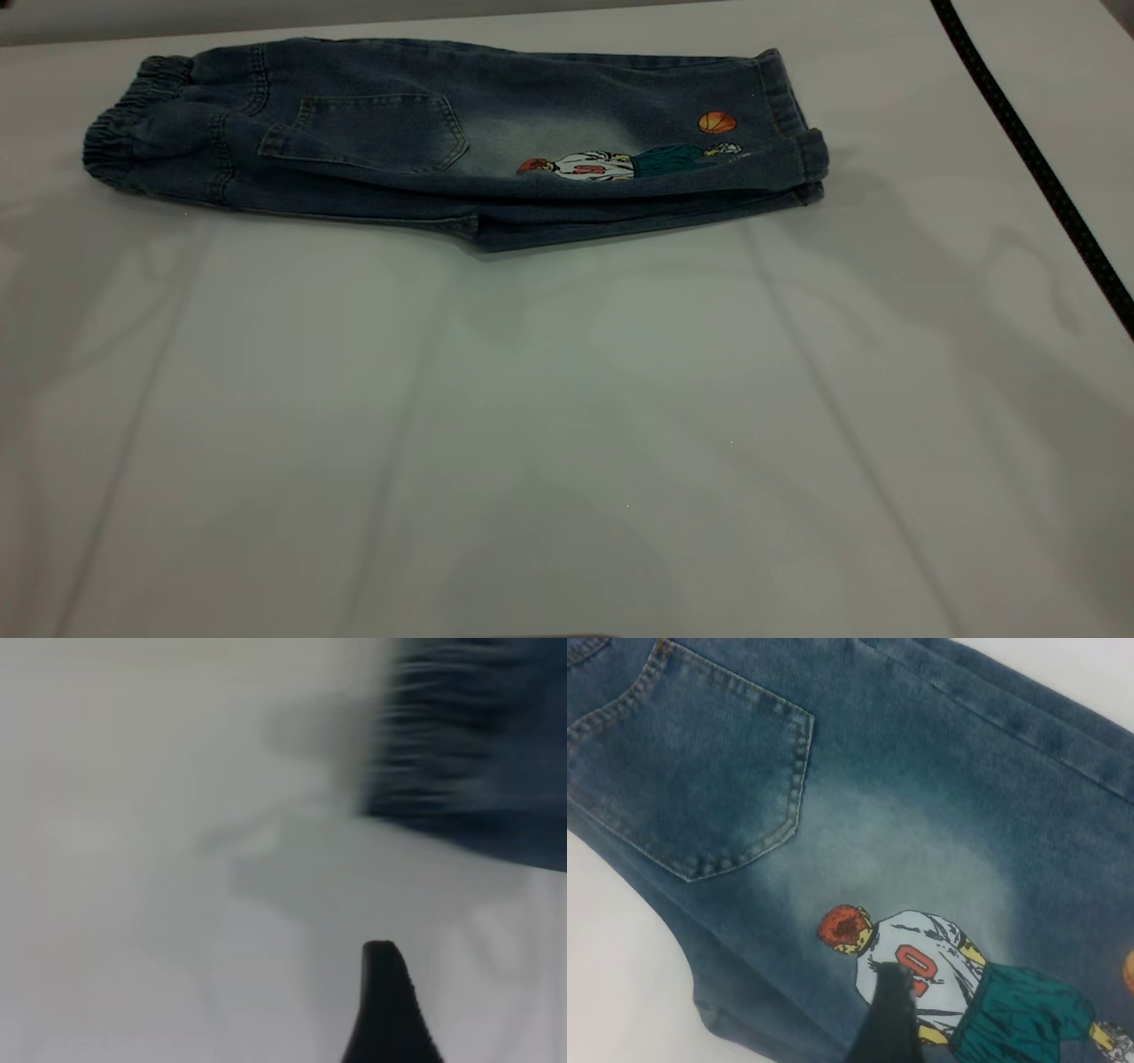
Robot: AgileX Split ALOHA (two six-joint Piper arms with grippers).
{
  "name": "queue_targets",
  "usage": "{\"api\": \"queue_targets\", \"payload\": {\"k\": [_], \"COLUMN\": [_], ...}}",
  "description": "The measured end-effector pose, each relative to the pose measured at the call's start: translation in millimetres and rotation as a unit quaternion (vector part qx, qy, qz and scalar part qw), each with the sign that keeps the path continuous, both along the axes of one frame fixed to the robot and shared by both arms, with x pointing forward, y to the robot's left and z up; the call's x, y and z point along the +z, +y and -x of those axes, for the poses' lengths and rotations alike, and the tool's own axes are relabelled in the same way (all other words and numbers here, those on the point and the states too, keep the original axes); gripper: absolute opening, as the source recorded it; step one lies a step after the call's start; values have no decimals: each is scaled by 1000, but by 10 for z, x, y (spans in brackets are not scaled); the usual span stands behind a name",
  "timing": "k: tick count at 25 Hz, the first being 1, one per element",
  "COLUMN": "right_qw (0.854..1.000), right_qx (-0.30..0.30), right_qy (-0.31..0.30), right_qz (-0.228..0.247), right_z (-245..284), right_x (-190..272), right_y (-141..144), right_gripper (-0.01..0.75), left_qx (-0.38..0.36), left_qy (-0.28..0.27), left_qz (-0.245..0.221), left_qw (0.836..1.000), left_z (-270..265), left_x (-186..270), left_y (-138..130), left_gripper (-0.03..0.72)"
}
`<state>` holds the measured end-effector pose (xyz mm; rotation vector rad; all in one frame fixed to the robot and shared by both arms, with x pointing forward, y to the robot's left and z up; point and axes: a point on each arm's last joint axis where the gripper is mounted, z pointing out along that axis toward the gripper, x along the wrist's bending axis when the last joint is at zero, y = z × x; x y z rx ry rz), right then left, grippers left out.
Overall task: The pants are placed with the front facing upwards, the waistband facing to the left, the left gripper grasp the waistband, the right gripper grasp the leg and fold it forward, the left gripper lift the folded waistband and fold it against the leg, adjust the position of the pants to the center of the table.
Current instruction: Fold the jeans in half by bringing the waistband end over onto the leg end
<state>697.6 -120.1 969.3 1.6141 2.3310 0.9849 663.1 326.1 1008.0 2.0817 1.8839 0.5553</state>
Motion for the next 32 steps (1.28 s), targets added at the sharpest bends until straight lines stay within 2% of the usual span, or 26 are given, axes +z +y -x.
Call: {"api": "queue_targets", "payload": {"k": [3, 5, 11, 15, 19, 25, 32], "right_qw": [1000, 1000, 999, 999, 999, 998, 998], "right_qx": [2, 7, 40, 45, 46, 51, 53], "right_qy": [-3, -7, 8, 16, 20, 30, 34], "right_qz": [-5, -7, 1, 4, 5, 7, 8], "right_z": [12, 30, 135, 149, 154, 171, 178], "right_x": [2, -18, -239, -322, -343, -357, -361], "right_y": [55, 142, 455, 495, 501, 501, 501], "right_gripper": [561, 561, 561, 561, 561, 561, 561], "left_qx": [-61, -64, -31, 0, 54, 82, 84], "left_qy": [-3, -7, -8, -2, -7, -17, -3], "left_qz": [23, 39, 54, 58, 83, 125, 136], "left_qw": [998, 997, 998, 998, 995, 989, 987], "left_z": [-16, -51, -196, -271, -417, -685, -829], "left_x": [-15, -77, -462, -746, -924, -1129, -1386], "left_y": [-88, -90, 110, 282, 426, 451, 460], "left_gripper": [424, 422, 423, 423, 423, 421, 421]}}
